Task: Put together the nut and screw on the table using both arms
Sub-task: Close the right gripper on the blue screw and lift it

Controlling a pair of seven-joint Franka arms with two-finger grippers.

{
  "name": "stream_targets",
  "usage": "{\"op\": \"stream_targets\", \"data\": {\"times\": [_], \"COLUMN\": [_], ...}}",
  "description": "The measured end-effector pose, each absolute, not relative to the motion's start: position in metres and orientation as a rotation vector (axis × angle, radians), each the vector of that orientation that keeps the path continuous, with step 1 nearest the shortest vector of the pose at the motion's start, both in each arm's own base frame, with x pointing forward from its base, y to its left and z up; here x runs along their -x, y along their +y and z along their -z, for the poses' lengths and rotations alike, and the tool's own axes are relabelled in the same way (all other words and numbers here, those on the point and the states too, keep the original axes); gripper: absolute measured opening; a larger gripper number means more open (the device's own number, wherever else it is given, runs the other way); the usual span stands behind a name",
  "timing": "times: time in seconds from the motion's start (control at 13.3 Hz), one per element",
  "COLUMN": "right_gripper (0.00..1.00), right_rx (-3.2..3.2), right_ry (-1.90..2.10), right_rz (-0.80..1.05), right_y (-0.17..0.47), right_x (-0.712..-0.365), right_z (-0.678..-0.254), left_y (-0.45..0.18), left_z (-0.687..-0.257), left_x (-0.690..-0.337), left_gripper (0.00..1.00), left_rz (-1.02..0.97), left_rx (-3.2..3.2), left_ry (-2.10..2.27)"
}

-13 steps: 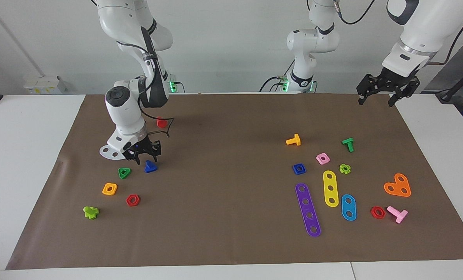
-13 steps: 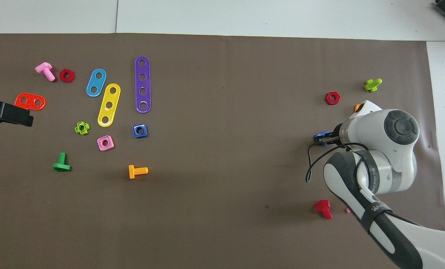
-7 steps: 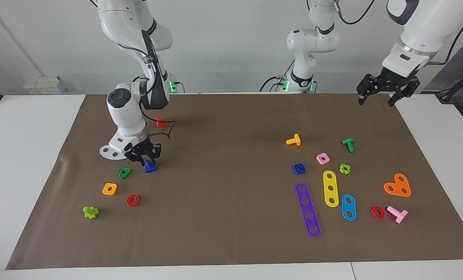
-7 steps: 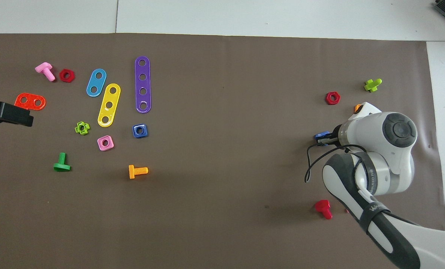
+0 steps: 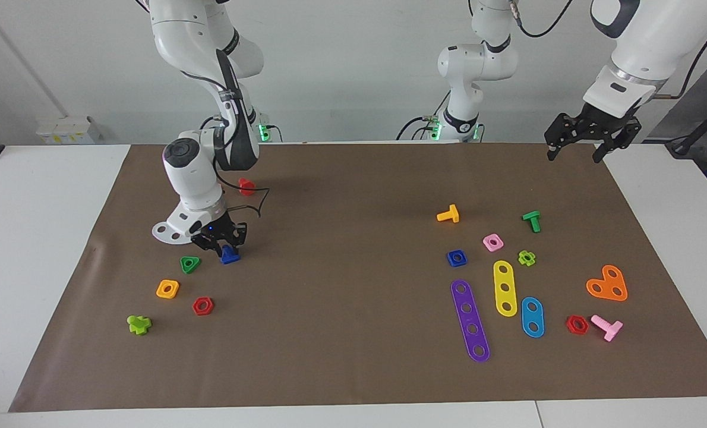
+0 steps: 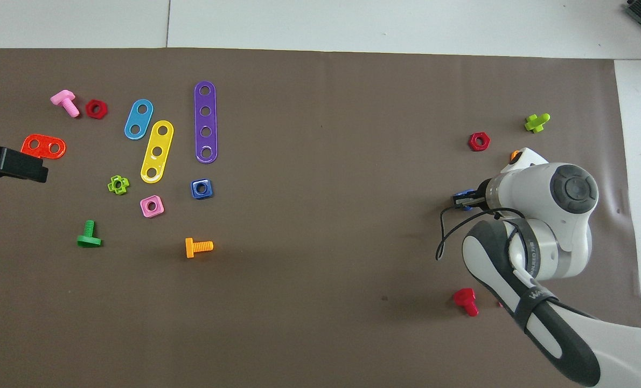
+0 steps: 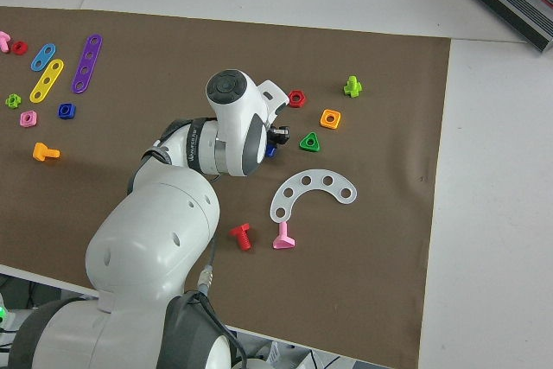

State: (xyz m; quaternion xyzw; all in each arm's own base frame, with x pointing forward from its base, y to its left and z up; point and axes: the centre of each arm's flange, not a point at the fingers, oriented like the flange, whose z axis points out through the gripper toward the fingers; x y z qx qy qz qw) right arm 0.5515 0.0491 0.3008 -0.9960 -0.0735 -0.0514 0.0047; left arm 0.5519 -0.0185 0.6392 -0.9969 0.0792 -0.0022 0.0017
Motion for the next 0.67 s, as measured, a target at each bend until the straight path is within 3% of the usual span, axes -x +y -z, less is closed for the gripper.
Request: {"op": "stream_targets", "data": {"times": [0.3, 0.45, 0.67], "right_gripper": [0.37, 0.19, 0.19], "right_rx": [3.119, 3.119, 3.118], "right_ry": [-0.230, -0.229, -0.228], "right_rz": [0.161, 0.161, 0.163], "right_y": [0.0491, 0.0490, 0.0490], "right_x": [-0.5515, -0.5515, -0.5521], "right_z": [-0.3007, -0.3007, -0.3015], "left_y": [-0.0185, -0.0185, -0.0185], "left_z": [-0.6392, -0.6392, -0.6392], "left_x": [-0.5519, -0.5519, -0.5519], "left_gripper": [1.00, 1.00, 1.00], "left_rz": [0.007, 0.007, 0.007], "left_rx": [3.128, 3.128, 3.128], "left_ry": [0.249, 0.249, 0.249]}}
